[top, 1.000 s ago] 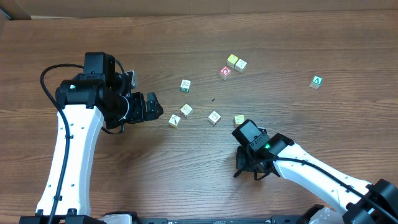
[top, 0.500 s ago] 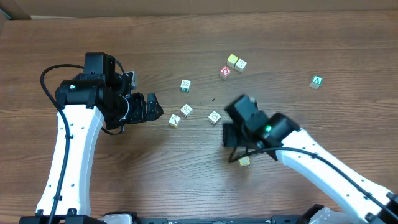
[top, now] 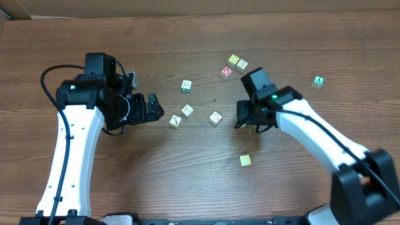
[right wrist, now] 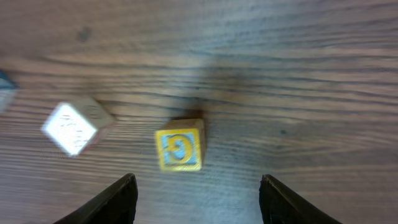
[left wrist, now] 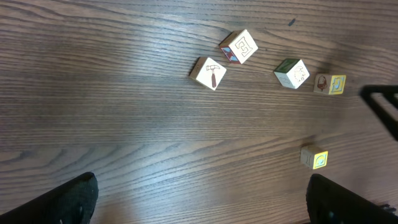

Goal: Flip 5 blocks

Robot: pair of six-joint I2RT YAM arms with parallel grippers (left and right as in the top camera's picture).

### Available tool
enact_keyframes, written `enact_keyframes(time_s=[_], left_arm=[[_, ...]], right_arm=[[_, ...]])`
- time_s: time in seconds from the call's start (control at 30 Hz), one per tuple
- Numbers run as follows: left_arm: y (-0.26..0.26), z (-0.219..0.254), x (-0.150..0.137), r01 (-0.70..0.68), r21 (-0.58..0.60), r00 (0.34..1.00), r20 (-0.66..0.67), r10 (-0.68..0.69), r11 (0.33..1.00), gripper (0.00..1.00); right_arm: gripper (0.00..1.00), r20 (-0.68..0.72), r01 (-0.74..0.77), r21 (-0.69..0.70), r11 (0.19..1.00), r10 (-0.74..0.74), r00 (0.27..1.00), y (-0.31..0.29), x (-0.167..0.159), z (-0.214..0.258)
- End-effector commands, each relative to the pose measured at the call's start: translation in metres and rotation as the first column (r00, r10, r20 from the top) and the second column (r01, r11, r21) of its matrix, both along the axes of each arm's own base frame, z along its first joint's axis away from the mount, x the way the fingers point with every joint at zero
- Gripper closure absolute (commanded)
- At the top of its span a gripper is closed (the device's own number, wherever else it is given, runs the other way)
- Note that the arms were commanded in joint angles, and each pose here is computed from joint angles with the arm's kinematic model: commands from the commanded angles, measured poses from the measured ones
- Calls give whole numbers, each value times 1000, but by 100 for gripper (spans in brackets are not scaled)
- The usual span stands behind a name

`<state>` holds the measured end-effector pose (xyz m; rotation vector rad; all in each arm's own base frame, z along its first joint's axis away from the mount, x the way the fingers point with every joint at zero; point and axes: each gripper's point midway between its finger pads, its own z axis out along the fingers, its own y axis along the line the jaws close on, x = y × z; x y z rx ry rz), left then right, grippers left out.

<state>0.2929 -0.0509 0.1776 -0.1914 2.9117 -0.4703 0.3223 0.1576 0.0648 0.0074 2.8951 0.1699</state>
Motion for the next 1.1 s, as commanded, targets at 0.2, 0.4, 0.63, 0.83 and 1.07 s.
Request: enact_keyframes(time_s=[0.2, 0.4, 0.63, 0.83, 1.07], left_arm=[[-1, 3, 4, -10, -12, 1000, 7, 10, 1000, 0], [-1, 3, 3, -11, -13, 1000, 5, 11, 1000, 0], [-1, 3, 3, -11, -13, 1000, 2, 11, 1000, 0], [-1, 3, 2, -11, -13, 1000, -2, 11, 1000, 0], [-1, 3, 1, -10, -13, 1000, -5, 10, 1000, 0]], right_arm=[[36, -107, -103, 48, 994, 107, 988, 19, -5, -44], [46, -107, -100, 48, 994, 104, 989, 20, -3, -48], [59, -100, -53, 61, 997, 59, 993, 22, 0, -47], [72, -102, -45, 61, 997, 51, 993, 22, 0, -47], [79, -123, -31, 54, 998, 37, 992, 20, -4, -44]])
